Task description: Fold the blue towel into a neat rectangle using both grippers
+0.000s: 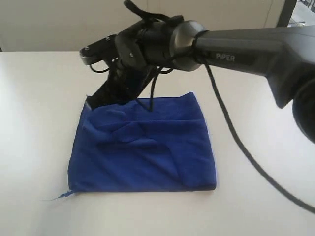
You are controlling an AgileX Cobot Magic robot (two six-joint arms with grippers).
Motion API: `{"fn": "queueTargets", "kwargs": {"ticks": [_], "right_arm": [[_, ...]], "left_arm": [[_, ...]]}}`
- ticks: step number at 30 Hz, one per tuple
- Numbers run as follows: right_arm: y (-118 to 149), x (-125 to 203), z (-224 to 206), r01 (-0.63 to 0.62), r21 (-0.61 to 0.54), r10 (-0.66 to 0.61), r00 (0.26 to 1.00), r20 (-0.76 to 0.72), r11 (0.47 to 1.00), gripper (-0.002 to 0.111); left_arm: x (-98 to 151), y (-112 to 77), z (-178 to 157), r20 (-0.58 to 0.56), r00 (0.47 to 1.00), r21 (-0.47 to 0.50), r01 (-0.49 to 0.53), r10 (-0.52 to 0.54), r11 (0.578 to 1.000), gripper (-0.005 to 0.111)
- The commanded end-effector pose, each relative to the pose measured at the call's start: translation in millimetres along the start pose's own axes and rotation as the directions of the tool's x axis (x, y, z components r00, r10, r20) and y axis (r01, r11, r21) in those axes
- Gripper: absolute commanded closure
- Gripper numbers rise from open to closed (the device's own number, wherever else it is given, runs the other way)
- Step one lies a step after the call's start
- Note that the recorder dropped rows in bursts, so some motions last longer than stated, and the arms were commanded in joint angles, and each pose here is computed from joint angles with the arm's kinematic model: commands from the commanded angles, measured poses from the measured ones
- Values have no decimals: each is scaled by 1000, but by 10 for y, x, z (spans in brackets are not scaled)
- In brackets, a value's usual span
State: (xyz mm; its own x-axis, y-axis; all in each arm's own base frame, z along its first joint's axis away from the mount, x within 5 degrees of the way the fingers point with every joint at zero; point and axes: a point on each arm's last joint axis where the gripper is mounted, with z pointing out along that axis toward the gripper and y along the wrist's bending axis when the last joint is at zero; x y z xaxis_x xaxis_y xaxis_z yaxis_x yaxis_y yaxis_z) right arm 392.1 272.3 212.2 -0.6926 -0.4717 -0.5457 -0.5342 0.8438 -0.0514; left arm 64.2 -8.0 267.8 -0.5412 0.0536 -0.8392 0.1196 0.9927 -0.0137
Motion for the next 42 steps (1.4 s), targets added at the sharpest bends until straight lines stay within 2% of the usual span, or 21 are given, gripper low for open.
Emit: {"fn": "queueTargets", "kwargs": {"ticks": [1, 6, 12, 21, 24, 25, 30, 32, 34, 38, 39, 42], "right_arm": [[-474, 86, -1, 87, 58, -82, 993, -84, 994, 108], [-897, 235, 56, 159, 83, -145, 979, -145, 984, 108], [-1295, 459, 320, 100, 119, -83, 986, -146, 988, 108], [-1511, 688, 703, 62, 131, -39, 984, -175, 989, 108], [-1609, 800, 773, -26, 147, 57, 976, -211, 989, 108], [-1693, 866, 764, -103, 169, 142, 961, -238, 980, 108], [-1928, 1055, 680, -235, 253, 312, 892, -328, 938, 108], [-2045, 1195, 606, -281, 349, 413, 818, -400, 894, 108], [-2078, 1291, 541, -247, 394, 428, 763, -485, 886, 108], [-2040, 1400, 417, -211, 413, 443, 652, -616, 886, 108], [-2034, 1403, 377, -198, 408, 433, 638, -637, 891, 108], [-2025, 1365, 299, -184, 380, 401, 655, -640, 907, 108]], "left_arm": [[24, 4, 7, -9, 1000, -5, -3, 2, 1000, 107], [24, 4, 7, -9, 1000, -5, -3, 2, 1000, 107], [24, 4, 7, -9, 1000, -5, -3, 2, 1000, 107], [24, 4, 7, -9, 1000, -5, -3, 2, 1000, 107], [24, 4, 7, -9, 1000, -5, -3, 2, 1000, 107], [24, 4, 7, -9, 1000, -5, -3, 2, 1000, 107], [24, 4, 7, -9, 1000, -5, -3, 2, 1000, 107], [24, 4, 7, -9, 1000, -5, -3, 2, 1000, 107], [24, 4, 7, -9, 1000, -5, -3, 2, 1000, 107], [24, 4, 7, -9, 1000, -5, -3, 2, 1000, 107], [24, 4, 7, -9, 1000, -5, -3, 2, 1000, 107], [24, 4, 7, -9, 1000, -5, -3, 2, 1000, 107]]}}
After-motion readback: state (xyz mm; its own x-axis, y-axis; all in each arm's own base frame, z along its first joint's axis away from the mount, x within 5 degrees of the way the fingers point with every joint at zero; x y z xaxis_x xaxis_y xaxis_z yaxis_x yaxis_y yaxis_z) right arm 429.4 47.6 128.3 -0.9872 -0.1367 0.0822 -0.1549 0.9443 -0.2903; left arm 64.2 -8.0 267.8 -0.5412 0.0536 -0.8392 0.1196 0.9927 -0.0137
